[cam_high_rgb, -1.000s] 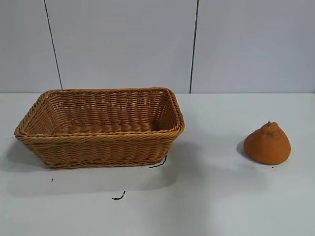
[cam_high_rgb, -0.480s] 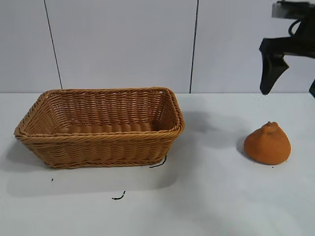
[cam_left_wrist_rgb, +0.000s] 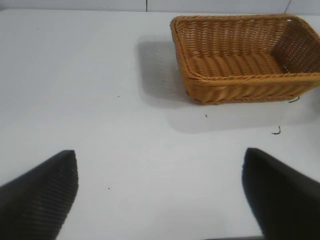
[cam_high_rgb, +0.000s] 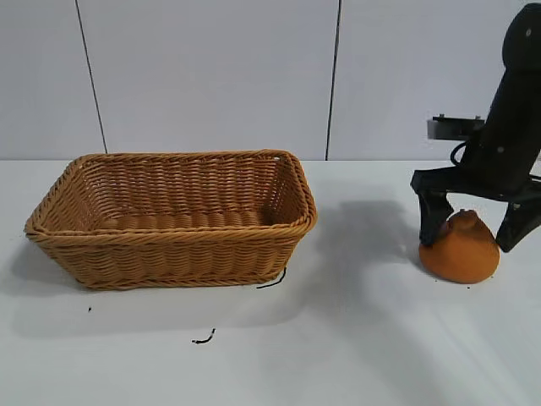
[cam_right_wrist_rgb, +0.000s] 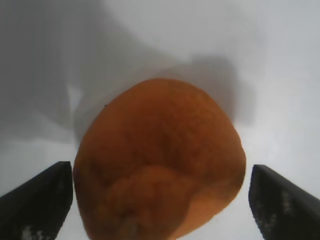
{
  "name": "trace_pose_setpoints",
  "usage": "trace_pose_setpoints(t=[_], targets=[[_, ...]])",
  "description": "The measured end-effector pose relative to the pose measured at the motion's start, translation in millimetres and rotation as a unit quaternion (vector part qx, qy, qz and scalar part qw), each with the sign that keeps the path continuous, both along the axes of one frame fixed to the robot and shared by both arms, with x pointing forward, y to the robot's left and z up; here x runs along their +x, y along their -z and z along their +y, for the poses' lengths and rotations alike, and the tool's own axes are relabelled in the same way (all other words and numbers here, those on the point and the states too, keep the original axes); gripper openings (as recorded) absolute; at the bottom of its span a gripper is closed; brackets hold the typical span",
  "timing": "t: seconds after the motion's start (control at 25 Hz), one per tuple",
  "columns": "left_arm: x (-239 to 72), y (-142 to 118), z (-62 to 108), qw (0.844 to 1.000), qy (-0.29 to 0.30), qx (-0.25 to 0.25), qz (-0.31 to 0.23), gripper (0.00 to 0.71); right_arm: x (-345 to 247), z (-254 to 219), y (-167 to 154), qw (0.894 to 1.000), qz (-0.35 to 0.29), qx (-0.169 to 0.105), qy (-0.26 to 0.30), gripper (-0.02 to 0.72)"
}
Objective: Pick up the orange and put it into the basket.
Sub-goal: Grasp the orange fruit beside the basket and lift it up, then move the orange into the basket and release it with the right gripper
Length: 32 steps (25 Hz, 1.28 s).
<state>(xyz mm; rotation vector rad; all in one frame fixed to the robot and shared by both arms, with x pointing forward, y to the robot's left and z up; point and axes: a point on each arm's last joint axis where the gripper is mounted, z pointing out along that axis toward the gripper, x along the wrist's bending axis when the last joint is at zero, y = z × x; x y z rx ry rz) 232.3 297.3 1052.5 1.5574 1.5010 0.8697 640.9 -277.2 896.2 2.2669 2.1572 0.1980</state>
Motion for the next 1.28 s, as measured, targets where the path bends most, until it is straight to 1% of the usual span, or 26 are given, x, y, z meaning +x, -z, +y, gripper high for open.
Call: trace_pose_setpoints(t=[0.08,0.12,0.2,0.28,0.32,0.36,0.4,0.44,0.52,0.68,0.72,0.76,0.84,1.0,1.16,1.2,1.28], targets=[[0,0,0.0,1.000,0.000,0.000,0.000,0.639,0,0,0,1.000,-0.001,0.000,0.000,0.591],[0,0,0.0,1.000,0.000,0.000,0.000,0.639,0,0,0,1.000,-0.002,0.000,0.000,0.543],[0,0,0.0,1.000,0.000,0.000,0.000,0.639,0,0,0,1.000,-0.001,0.000,0.000,0.419],[0,0,0.0,1.000,0.000,0.000,0.000,0.639,0,0,-3,1.000,-0.003,0.000,-0.002,0.251],[0,0,0.0,1.000,0.000,0.000,0.000,0.639,0,0,-8,1.000,-0.008,0.000,-0.003,0.178],[0,0,0.0,1.000,0.000,0.000,0.000,0.639,-1,0,-15,1.000,-0.016,0.000,-0.006,0.133],[0,0,0.0,1.000,0.000,0.000,0.000,0.639,-1,0,-15,1.000,-0.016,0.000,-0.006,0.133],[0,0,0.0,1.000,0.000,0.000,0.000,0.639,-1,0,-31,0.999,-0.031,0.000,-0.015,0.085],[0,0,0.0,1.000,0.000,0.000,0.000,0.639,2,0,-53,0.998,-0.053,0.000,-0.022,0.085],[0,0,0.0,1.000,0.000,0.000,0.000,0.639,10,1,-114,0.993,-0.114,0.002,-0.029,0.085],[0,0,0.0,1.000,0.000,0.000,0.000,0.639,10,1,-114,0.993,-0.114,0.002,-0.029,0.085],[0,0,0.0,1.000,0.000,0.000,0.000,0.639,13,2,-144,0.990,-0.139,0.004,-0.030,0.085],[0,0,0.0,1.000,0.000,0.000,0.000,0.639,17,2,-166,0.987,-0.157,0.005,-0.028,0.085],[0,0,0.0,1.000,0.000,0.000,0.000,0.639,21,12,-192,0.981,-0.189,0.008,-0.037,0.085],[0,0,0.0,1.000,0.000,0.000,0.000,0.639,19,38,-201,0.977,-0.202,0.016,-0.062,0.085],[0,0,0.0,1.000,0.000,0.000,0.000,0.639,19,38,-201,0.977,-0.202,0.016,-0.062,0.085],[0,0,0.0,1.000,0.000,0.000,0.000,0.639,14,70,-201,0.974,-0.204,0.024,-0.099,0.085]])
